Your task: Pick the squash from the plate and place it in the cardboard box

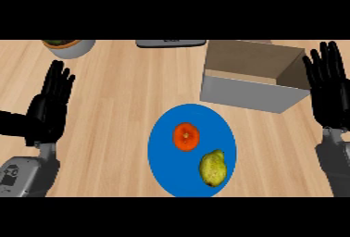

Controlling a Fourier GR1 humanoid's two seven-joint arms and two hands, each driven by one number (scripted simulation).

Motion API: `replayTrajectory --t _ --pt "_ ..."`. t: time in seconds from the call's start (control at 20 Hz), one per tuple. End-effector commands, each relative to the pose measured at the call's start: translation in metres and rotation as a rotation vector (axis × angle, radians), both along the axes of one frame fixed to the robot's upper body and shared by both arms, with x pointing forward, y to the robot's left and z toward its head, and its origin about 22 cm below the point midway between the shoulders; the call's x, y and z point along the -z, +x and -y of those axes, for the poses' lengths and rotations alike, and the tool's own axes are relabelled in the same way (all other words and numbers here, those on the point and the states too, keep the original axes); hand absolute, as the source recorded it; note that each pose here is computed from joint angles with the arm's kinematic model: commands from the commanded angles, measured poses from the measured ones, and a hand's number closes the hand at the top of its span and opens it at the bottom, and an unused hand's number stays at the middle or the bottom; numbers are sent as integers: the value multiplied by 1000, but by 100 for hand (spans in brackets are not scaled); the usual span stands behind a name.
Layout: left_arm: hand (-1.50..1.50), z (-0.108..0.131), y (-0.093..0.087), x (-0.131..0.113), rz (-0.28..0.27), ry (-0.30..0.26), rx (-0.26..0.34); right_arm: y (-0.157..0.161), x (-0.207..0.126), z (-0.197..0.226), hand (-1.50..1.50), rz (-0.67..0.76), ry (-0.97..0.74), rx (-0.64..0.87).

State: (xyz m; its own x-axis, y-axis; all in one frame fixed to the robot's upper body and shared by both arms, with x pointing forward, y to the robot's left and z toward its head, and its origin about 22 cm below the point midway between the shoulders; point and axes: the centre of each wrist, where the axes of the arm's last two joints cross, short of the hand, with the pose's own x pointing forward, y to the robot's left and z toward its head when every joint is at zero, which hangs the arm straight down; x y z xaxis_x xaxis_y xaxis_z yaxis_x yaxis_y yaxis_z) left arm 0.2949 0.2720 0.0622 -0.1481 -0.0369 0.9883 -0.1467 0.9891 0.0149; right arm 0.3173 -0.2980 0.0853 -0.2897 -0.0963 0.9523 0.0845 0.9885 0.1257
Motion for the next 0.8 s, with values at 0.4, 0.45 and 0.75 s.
replayTrajectory --t 0.4,0.45,0.75 --pt "0 -10 -10 -1 -22 382 248 -47 3 11 -150 -127 -577 458" --pt "0 -7 -10 -4 -14 390 267 -54 6 -5 -150 -112 -577 458" --pt "0 -9 -17 -2 -3 401 324 -95 17 -39 -150 -95 -891 364"
